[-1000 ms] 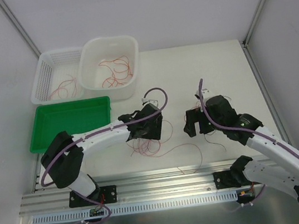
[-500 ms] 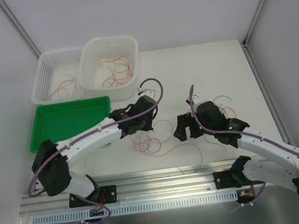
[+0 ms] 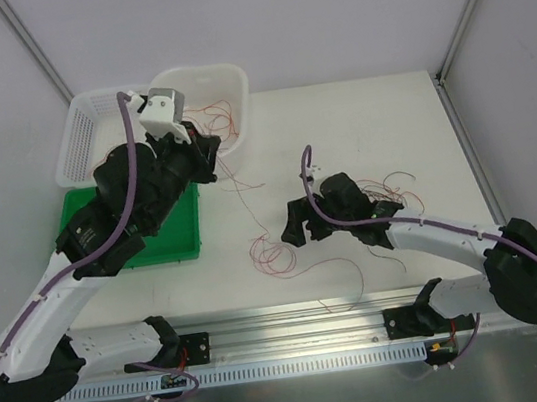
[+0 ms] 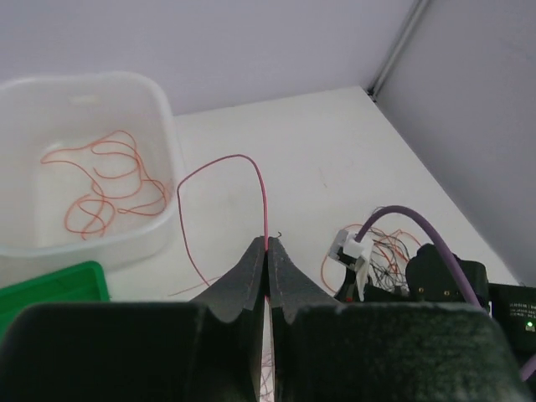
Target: Untangle the cables
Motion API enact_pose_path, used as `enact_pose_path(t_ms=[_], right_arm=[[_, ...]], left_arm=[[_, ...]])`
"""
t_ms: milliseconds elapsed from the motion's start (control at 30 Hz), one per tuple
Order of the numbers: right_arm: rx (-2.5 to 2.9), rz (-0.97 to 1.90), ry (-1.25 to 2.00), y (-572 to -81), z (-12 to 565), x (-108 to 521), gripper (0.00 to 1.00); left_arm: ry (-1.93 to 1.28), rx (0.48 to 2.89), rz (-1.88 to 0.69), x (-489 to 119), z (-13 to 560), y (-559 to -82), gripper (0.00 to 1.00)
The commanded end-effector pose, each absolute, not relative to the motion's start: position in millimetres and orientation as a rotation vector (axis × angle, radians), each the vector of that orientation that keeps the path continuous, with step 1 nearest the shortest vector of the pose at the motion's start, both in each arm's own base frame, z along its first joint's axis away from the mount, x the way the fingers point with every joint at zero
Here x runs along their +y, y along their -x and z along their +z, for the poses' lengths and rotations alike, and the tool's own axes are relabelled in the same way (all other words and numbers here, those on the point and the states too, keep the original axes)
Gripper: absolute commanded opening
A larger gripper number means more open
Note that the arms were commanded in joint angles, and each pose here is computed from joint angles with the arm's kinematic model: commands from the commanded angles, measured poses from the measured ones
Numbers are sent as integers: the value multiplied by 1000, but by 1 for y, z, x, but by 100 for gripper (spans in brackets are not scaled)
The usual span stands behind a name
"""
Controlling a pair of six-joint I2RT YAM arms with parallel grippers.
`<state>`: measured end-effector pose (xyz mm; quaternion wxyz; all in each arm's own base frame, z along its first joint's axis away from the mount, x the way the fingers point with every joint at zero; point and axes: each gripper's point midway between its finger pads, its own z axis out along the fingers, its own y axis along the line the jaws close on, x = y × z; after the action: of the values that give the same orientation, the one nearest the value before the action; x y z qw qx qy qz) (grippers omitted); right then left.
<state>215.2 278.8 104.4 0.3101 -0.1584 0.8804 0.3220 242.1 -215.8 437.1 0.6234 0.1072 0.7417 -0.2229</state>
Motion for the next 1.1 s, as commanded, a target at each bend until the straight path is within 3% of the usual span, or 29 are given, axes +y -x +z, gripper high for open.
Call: enact_pose_path(t_ms=[0,433,867,1067], right_arm=[[2195,949,488,-223,137,312,89],[2319,918,667,-205,66,360,86],[2363,676,673,-186,65,296,84],[2331,649,682,-179,85,278,84]], left_arm=[[-245,1633,-333,-189,466,-252,0],[-141,1538,-145,-150,520,-271,0],[64,1656,69,-79,463,-316,0],[157,1621,87,-43,479,-324,0]])
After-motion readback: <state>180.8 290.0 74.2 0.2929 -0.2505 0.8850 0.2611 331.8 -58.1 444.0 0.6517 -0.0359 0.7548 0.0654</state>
